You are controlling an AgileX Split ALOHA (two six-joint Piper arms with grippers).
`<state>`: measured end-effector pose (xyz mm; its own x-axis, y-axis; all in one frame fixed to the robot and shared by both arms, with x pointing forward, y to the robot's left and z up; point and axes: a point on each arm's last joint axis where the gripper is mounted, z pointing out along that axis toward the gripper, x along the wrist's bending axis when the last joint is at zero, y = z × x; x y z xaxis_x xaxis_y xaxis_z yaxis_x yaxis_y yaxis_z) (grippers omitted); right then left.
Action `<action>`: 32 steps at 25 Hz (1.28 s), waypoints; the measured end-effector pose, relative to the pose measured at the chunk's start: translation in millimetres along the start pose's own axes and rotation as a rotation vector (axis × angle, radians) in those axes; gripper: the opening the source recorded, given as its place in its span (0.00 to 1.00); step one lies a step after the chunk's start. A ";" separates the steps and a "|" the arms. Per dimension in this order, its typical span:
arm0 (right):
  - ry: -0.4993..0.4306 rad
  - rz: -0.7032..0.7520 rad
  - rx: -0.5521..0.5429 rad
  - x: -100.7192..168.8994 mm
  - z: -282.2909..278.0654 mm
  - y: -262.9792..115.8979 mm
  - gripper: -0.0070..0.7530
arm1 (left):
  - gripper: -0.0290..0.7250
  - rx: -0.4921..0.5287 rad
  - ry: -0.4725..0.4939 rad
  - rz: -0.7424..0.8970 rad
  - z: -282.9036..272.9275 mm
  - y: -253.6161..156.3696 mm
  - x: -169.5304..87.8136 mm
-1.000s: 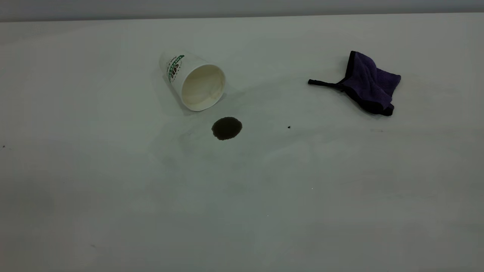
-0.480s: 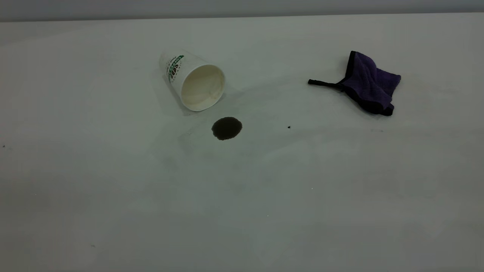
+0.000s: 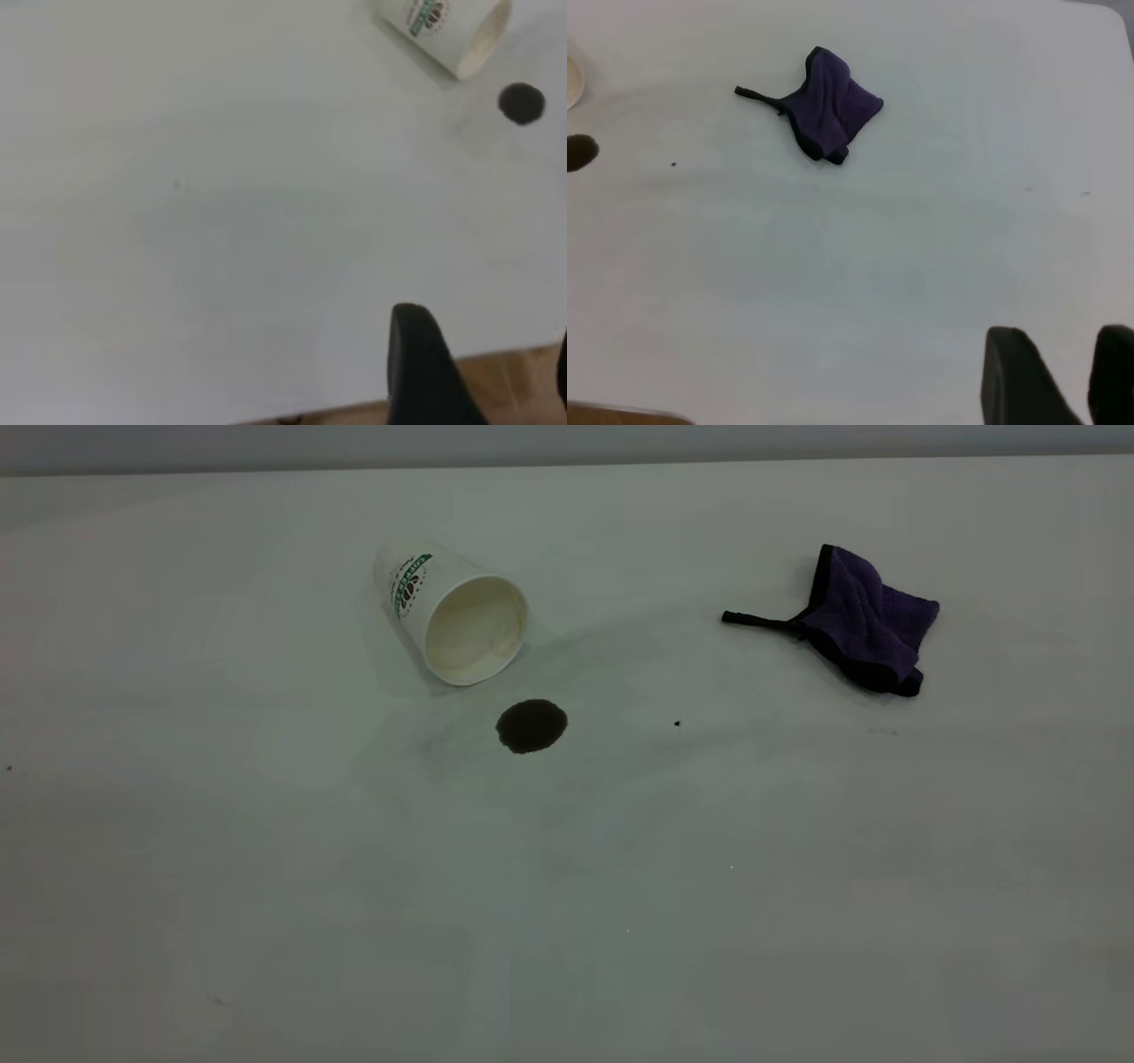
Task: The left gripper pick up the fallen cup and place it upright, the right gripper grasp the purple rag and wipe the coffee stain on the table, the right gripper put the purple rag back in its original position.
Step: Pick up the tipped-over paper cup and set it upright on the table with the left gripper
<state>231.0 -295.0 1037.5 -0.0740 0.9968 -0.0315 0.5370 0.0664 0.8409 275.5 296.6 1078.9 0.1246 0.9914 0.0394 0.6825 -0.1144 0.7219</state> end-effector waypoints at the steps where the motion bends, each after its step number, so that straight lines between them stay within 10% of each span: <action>1: 0.000 0.000 0.000 0.0 0.0 0.0 0.32 | 0.61 0.006 0.002 0.000 7.4 12.6 1.8; 12: 0.000 0.000 0.000 0.0 0.0 0.0 0.32 | 0.98 0.127 -0.028 0.085 121.3 121.5 8.6; 32: 0.000 0.000 0.000 0.0 0.0 0.0 0.32 | 0.95 0.312 0.163 0.693 347.6 106.9 -168.7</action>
<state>231.0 -295.0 1037.5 -0.0740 0.9968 -0.0315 0.5370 0.0664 0.8409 577.7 95.1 909.3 0.5058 0.6810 0.5295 0.6618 -0.7001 0.2681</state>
